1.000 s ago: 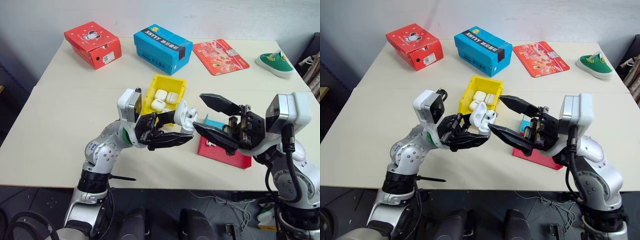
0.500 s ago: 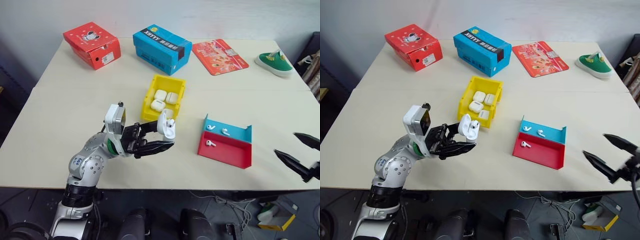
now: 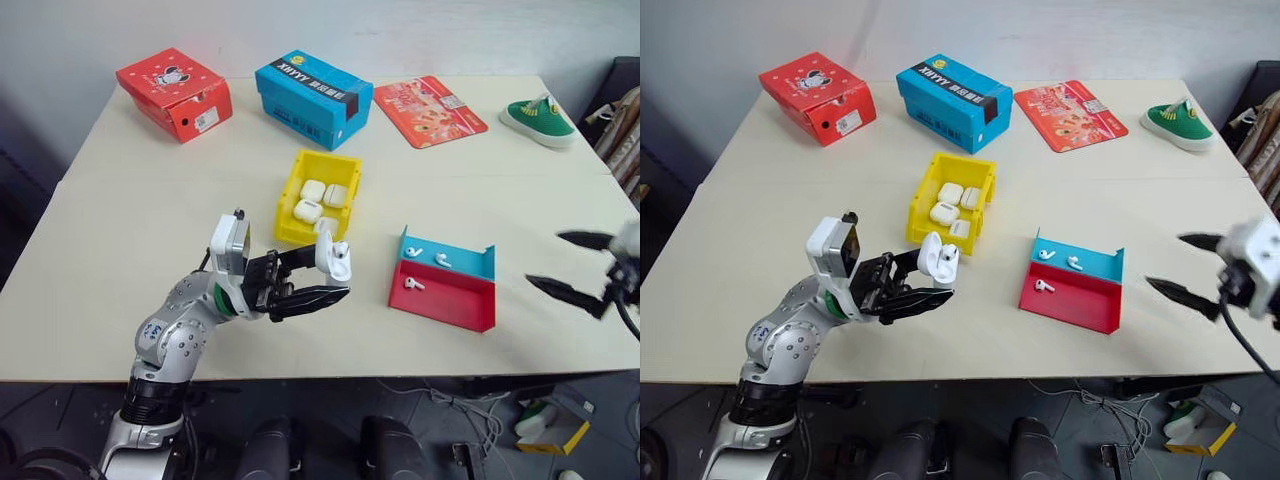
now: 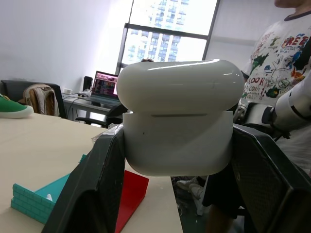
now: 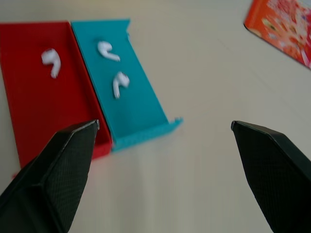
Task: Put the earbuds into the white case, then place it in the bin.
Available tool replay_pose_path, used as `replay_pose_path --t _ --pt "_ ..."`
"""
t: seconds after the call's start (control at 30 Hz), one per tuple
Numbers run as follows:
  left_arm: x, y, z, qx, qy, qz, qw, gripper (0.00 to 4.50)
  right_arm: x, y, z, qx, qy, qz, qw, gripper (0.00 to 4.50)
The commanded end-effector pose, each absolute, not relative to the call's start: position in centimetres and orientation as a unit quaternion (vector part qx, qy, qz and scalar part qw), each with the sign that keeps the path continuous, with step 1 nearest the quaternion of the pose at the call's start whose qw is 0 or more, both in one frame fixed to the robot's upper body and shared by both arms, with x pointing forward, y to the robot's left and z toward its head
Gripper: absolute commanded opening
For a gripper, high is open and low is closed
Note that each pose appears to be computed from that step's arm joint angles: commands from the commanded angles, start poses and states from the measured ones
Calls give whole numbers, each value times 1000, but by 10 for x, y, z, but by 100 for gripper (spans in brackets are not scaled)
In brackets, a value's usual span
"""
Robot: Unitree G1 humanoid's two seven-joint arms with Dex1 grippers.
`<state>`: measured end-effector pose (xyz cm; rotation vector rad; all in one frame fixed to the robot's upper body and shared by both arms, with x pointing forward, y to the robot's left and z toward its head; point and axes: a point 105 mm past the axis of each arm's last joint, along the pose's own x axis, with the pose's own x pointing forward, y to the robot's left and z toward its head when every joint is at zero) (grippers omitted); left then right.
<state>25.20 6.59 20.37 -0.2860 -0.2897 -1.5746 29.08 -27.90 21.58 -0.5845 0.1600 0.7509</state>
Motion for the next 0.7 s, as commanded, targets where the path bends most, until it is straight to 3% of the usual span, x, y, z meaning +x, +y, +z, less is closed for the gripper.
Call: replay_pose_path --t 0.03,0.13,0.23,0.47,0.7 --pt "247 62 212 -113 -150 -708 681 280 305 -256 208 -287 119 392 866 429" --pt "247 61 211 -109 -150 -709 680 280 324 -241 199 -314 154 401 847 363" --pt "247 62 211 -106 -151 -709 681 280 329 -234 188 -328 190 417 826 265" --pt "245 63 210 -105 -150 -704 686 280 358 -227 176 -332 210 397 830 265" --pt "243 60 211 -105 -151 -702 688 280 367 -233 168 -341 242 388 821 265"
